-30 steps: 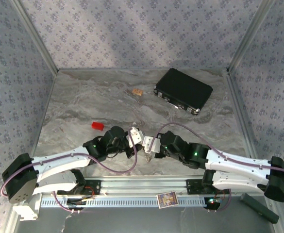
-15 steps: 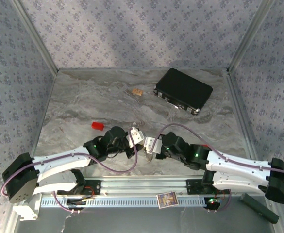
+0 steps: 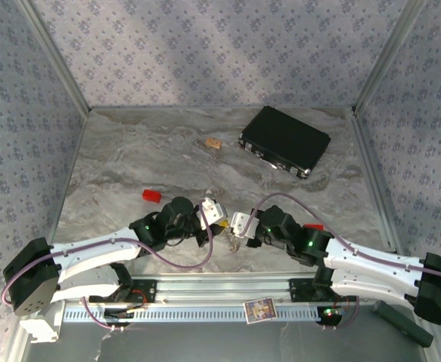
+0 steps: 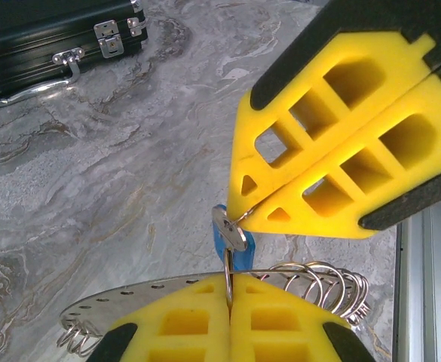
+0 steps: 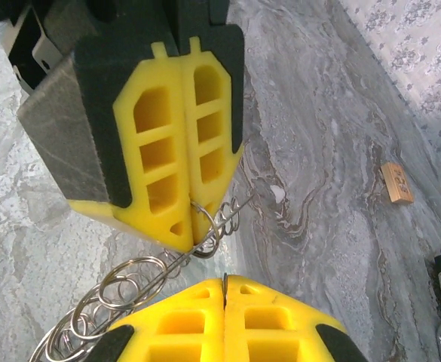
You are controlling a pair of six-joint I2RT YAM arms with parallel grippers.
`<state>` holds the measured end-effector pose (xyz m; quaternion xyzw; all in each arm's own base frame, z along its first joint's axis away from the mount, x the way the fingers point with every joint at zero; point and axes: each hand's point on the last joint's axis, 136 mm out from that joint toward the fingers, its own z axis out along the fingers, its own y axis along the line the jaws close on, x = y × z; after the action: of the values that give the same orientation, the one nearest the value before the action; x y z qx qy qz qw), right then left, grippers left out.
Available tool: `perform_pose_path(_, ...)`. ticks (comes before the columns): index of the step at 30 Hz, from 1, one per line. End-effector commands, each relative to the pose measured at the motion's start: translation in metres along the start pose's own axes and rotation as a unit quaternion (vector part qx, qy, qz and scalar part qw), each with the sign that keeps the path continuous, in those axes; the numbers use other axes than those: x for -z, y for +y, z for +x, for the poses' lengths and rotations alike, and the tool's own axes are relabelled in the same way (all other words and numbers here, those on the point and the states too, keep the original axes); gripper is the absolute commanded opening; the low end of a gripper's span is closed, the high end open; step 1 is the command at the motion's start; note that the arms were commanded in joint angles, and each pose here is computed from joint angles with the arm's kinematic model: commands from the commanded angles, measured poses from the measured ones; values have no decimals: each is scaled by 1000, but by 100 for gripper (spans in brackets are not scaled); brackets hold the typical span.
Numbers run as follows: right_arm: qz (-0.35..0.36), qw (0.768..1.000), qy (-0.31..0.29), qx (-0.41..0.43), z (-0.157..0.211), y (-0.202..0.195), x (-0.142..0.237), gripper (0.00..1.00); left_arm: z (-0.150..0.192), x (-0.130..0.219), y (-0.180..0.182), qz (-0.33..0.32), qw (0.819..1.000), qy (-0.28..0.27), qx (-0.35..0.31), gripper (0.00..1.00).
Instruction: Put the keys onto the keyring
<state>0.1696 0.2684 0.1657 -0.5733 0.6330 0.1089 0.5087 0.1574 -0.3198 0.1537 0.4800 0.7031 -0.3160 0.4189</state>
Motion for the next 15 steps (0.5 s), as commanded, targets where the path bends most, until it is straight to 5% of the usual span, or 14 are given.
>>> perform_pose_path(1, -6, 999, -37, -7, -11, 0, 4, 0, -14, 3, -5, 14, 999, -30, 2, 0)
perform_pose_path(15, 1, 998, -60, -21, -9, -4, 3, 0, -14, 2, -5, 17, 999, -31, 5, 0)
